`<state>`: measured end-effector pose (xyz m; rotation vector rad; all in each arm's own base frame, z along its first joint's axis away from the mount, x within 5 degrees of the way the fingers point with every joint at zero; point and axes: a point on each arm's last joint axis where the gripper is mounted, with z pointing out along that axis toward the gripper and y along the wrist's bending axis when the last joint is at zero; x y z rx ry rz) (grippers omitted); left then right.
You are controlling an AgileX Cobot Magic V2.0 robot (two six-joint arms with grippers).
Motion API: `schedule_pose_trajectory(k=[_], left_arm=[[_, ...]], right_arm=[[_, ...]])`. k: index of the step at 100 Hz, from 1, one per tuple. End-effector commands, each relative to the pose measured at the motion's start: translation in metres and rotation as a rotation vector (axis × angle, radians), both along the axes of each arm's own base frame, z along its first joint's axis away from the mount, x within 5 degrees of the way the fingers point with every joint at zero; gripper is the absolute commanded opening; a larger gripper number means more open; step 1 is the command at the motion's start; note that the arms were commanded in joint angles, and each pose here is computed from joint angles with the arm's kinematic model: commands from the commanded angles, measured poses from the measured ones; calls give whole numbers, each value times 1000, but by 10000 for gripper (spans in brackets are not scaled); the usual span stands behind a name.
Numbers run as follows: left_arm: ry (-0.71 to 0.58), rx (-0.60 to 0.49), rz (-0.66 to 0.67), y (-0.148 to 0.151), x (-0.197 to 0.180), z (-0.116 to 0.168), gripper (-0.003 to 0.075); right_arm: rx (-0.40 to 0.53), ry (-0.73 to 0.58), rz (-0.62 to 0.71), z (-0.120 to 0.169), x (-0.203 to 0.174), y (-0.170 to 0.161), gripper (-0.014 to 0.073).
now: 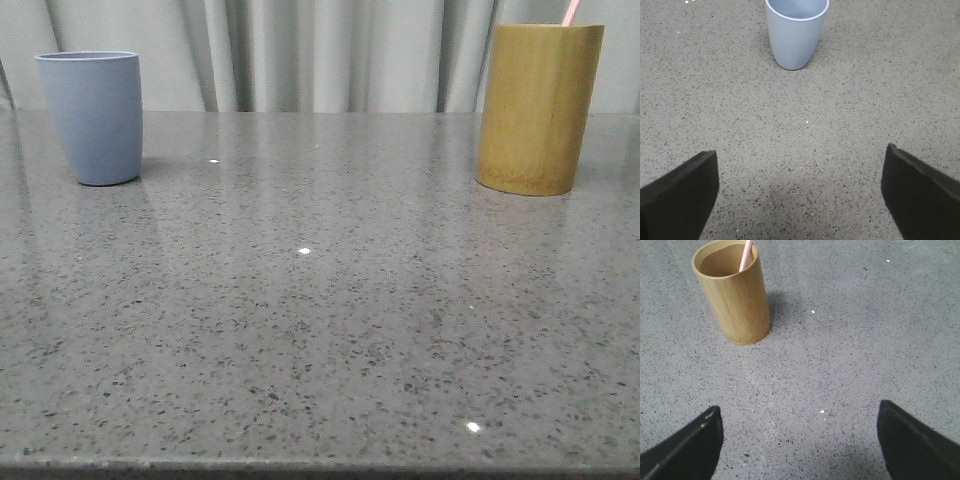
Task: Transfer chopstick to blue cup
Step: 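Move the left gripper toward the light blue cup and open it, then grasp the light blue cup rim with the left gripper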
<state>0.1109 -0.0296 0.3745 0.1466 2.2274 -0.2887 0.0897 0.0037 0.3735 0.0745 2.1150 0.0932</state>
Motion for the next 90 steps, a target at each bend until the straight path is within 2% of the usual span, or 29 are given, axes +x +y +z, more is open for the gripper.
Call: schedule_pose_trajectory(k=[1, 21, 51, 90], left_arm=[[-93, -54, 8, -2, 4, 15, 626], [-171, -73, 27, -4, 25, 30, 596], [-99, -63, 25, -15, 99, 52, 584], [67, -35, 16, -30, 201, 31, 576]], right_arm=[[-2, -90, -3, 15, 3, 0, 635], [-2, -90, -3, 15, 3, 0, 635], [-2, -96, -3, 15, 3, 0, 635], [-2, -95, -3, 15, 3, 0, 635]])
